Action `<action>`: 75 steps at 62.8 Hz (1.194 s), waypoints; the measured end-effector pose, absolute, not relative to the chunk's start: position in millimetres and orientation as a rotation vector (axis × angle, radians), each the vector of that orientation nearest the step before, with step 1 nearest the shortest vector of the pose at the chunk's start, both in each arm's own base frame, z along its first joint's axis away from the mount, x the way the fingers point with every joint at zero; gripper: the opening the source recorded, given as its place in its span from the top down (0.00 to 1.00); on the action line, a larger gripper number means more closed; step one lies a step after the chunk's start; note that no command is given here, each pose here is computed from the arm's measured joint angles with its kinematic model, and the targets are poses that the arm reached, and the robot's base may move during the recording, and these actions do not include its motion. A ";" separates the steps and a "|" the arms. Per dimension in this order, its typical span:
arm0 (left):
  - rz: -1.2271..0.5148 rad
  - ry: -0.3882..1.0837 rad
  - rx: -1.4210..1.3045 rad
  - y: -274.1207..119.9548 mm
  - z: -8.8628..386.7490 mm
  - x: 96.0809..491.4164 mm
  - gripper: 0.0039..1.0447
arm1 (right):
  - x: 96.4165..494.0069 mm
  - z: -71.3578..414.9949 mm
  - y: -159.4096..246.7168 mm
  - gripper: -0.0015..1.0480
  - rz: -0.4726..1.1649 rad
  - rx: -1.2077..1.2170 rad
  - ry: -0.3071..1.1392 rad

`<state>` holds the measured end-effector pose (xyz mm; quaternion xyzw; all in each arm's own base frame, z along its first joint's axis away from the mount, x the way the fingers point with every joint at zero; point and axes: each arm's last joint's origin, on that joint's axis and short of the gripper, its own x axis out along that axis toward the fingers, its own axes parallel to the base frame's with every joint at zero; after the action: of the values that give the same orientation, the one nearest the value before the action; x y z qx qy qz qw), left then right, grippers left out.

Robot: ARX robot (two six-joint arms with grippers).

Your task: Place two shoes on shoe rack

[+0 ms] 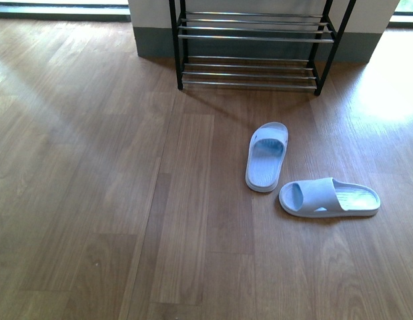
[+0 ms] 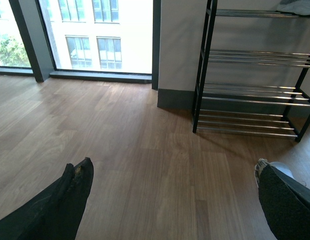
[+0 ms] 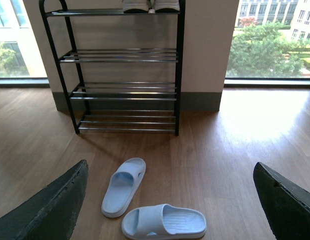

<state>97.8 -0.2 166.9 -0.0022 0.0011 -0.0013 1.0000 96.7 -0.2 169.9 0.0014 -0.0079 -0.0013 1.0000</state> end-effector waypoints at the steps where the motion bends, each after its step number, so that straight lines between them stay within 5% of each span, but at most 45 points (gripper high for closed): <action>1: -0.003 0.002 -0.004 -0.2 166.9 97.8 0.09 | 96.7 169.9 -0.2 0.09 -0.002 0.003 -0.016; 55: -0.003 0.002 -0.004 -0.2 166.9 97.8 0.09 | 98.1 170.6 -0.1 0.09 0.081 0.039 -0.014; 75: -0.003 0.002 -0.004 -0.2 166.9 97.8 0.09 | 209.5 125.5 -15.8 0.09 0.237 -0.158 0.383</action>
<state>97.8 -0.2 166.9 -0.0022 0.0011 -0.0013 1.0000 209.5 -15.8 125.5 -0.0783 0.1898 0.1176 0.9716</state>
